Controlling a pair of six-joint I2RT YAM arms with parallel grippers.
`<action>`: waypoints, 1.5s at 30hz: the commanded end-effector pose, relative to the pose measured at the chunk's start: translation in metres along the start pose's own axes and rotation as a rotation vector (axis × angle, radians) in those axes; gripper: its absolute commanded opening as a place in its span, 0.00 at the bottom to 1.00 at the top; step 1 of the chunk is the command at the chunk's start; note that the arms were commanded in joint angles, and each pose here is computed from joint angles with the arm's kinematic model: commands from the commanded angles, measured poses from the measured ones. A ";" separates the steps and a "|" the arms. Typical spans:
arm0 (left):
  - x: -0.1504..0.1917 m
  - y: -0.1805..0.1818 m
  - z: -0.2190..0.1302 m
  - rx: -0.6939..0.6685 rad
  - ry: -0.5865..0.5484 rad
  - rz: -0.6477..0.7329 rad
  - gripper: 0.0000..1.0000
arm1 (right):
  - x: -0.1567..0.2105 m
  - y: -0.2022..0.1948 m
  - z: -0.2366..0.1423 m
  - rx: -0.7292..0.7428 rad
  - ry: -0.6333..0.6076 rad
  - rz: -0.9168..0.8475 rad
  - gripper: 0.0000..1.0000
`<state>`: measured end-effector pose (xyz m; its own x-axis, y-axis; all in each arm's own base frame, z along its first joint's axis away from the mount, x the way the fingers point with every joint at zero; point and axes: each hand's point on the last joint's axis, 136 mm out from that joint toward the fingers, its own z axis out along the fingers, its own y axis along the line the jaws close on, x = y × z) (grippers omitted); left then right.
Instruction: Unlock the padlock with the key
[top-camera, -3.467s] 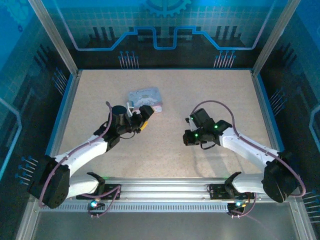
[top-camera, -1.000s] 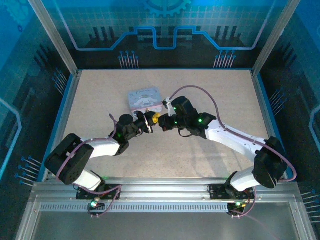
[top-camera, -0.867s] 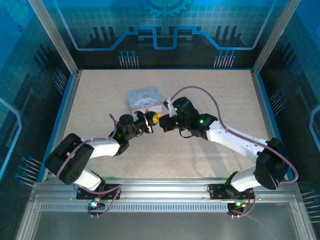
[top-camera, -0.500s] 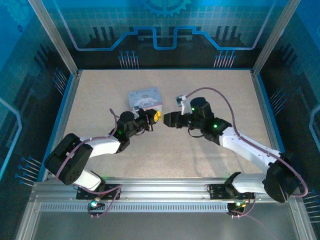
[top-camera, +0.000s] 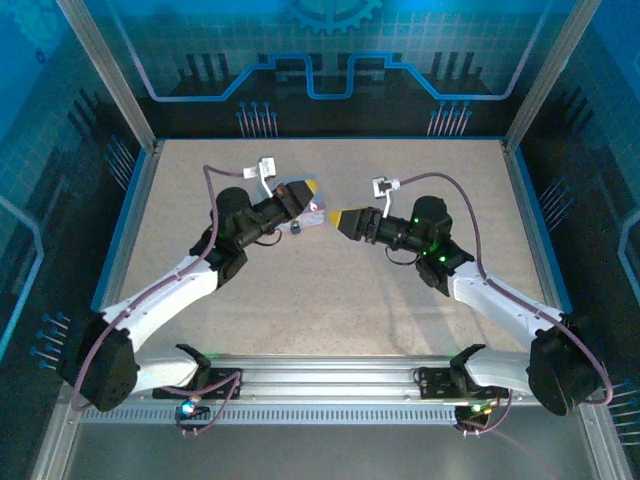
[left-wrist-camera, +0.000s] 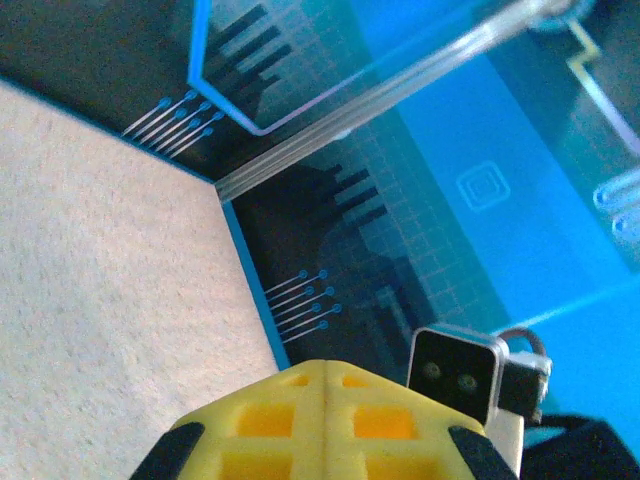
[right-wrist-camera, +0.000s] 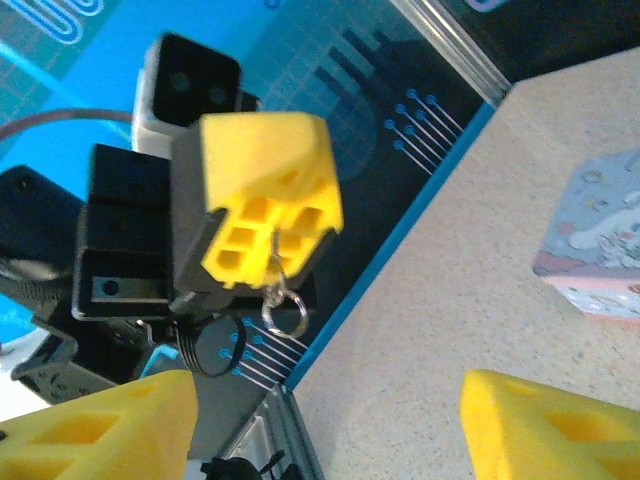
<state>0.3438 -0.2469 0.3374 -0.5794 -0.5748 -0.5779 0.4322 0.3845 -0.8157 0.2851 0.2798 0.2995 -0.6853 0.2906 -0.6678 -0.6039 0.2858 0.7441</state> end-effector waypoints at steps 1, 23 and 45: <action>-0.007 -0.028 -0.012 0.039 0.036 0.312 0.00 | -0.018 0.027 0.001 -0.114 -0.037 -0.074 0.70; -0.039 -0.064 -0.015 0.107 -0.072 0.338 0.00 | -0.035 0.071 0.037 -0.342 -0.102 -0.039 0.56; -0.044 -0.055 -0.011 0.095 -0.091 0.286 0.00 | -0.036 0.076 0.051 -0.361 -0.078 -0.021 0.32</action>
<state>0.3333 -0.2400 0.3966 -0.3949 -0.4788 -0.7841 0.6293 0.4808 -0.6106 0.2887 0.3332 0.3663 -0.6655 0.3545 -0.6568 -0.7067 -0.0161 0.7074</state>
